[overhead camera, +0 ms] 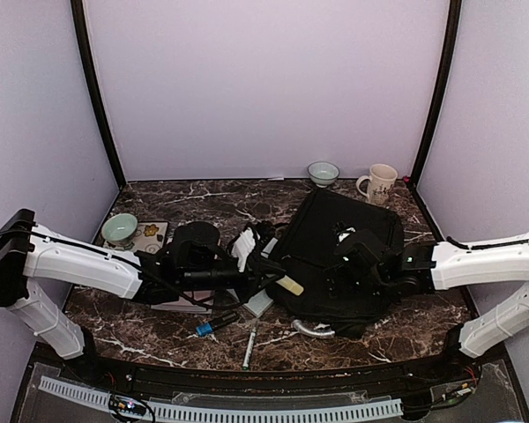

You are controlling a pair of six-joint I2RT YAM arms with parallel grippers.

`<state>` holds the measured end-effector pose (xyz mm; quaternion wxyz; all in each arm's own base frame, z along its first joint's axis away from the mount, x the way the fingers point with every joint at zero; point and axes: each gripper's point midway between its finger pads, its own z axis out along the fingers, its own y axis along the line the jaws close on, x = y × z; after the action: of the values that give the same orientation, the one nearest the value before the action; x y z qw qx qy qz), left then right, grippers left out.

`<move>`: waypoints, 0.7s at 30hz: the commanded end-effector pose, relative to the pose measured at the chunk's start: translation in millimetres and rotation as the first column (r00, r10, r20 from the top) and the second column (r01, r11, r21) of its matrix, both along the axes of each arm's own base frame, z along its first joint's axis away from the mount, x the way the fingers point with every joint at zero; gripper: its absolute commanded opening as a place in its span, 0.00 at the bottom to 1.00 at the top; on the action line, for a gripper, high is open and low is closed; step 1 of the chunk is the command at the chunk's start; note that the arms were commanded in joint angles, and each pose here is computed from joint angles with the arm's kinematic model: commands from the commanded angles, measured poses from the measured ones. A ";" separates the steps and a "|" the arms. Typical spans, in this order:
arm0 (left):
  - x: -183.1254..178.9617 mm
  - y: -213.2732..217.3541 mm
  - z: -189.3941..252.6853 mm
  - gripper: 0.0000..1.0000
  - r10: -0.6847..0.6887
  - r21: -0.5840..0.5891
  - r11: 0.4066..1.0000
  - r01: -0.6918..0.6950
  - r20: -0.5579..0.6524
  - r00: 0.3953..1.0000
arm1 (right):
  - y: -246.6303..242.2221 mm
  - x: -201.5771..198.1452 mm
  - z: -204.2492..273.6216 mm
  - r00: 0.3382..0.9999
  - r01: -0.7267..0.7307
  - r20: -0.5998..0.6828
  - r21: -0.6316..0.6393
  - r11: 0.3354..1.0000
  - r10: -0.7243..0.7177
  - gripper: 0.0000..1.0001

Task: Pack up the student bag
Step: Pick up the student bag from the upper front pocket.

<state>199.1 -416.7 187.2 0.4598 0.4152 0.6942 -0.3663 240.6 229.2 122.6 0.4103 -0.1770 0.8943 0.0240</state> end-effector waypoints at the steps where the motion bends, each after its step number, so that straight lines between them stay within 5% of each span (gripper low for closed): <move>1: 5.7 -1.9 -3.8 0.00 0.012 0.006 1.000 -0.012 0.036 0.999 | -12.4 13.3 -7.7 0.999 0.003 0.043 -0.218 0.976 0.006 1.00; 13: 3.5 1.9 -29.8 0.00 0.016 0.028 0.999 -0.016 0.006 1.000 | -17.7 50.9 -41.6 0.991 0.130 0.060 -0.315 0.940 -0.117 0.98; 21: 1.2 -1.1 -39.0 0.00 0.002 0.035 0.999 -0.001 -0.019 1.000 | -27.4 72.6 -31.4 0.969 0.236 0.142 -0.287 0.928 -0.203 0.63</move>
<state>202.1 -417.4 150.8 0.4485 0.4201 0.7069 -0.3502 297.8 205.0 71.4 0.3849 -0.1712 0.8925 -0.1612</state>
